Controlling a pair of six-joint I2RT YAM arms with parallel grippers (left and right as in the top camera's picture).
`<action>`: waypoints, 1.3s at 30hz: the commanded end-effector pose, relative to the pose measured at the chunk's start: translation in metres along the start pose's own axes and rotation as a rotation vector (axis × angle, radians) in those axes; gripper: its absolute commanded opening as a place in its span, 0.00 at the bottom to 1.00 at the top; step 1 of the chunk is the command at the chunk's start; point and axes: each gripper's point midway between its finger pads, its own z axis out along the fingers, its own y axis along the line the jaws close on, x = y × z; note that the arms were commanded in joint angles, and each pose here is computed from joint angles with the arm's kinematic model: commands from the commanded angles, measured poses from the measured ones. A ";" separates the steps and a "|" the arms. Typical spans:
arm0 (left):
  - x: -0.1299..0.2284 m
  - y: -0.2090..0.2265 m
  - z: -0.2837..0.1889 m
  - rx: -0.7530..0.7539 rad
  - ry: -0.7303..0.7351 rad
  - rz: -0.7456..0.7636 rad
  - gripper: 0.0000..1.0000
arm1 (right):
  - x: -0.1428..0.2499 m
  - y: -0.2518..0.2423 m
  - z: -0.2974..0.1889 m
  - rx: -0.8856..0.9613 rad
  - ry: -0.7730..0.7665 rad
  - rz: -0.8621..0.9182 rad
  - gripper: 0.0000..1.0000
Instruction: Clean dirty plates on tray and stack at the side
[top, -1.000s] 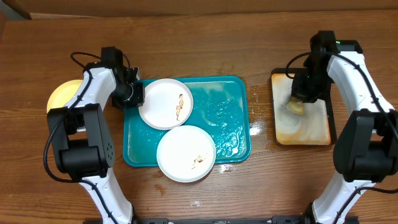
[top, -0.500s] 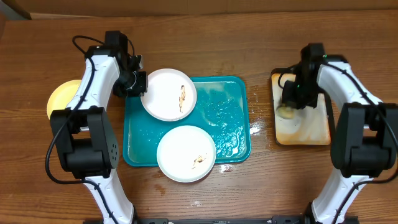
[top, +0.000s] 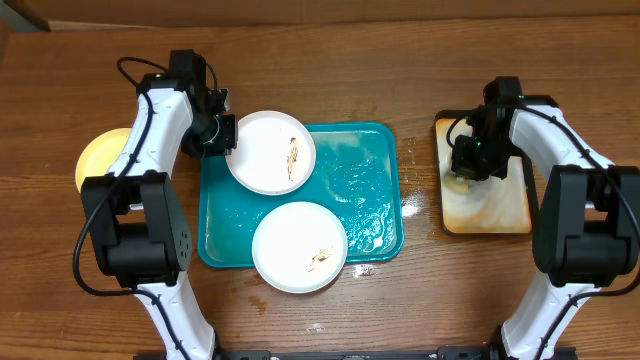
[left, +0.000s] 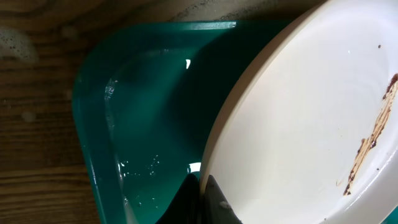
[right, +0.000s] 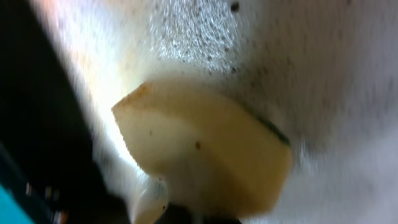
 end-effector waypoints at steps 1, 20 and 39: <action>-0.008 -0.006 -0.017 0.000 -0.049 0.000 0.04 | -0.016 0.020 -0.049 -0.042 -0.119 -0.042 0.04; -0.010 -0.035 -0.009 0.050 -0.055 0.070 0.04 | 0.063 0.192 -0.117 -0.577 -0.089 -0.642 0.04; 0.014 -0.064 0.049 0.095 0.106 0.118 0.04 | 0.079 0.307 -0.036 -0.512 -0.110 -0.605 0.04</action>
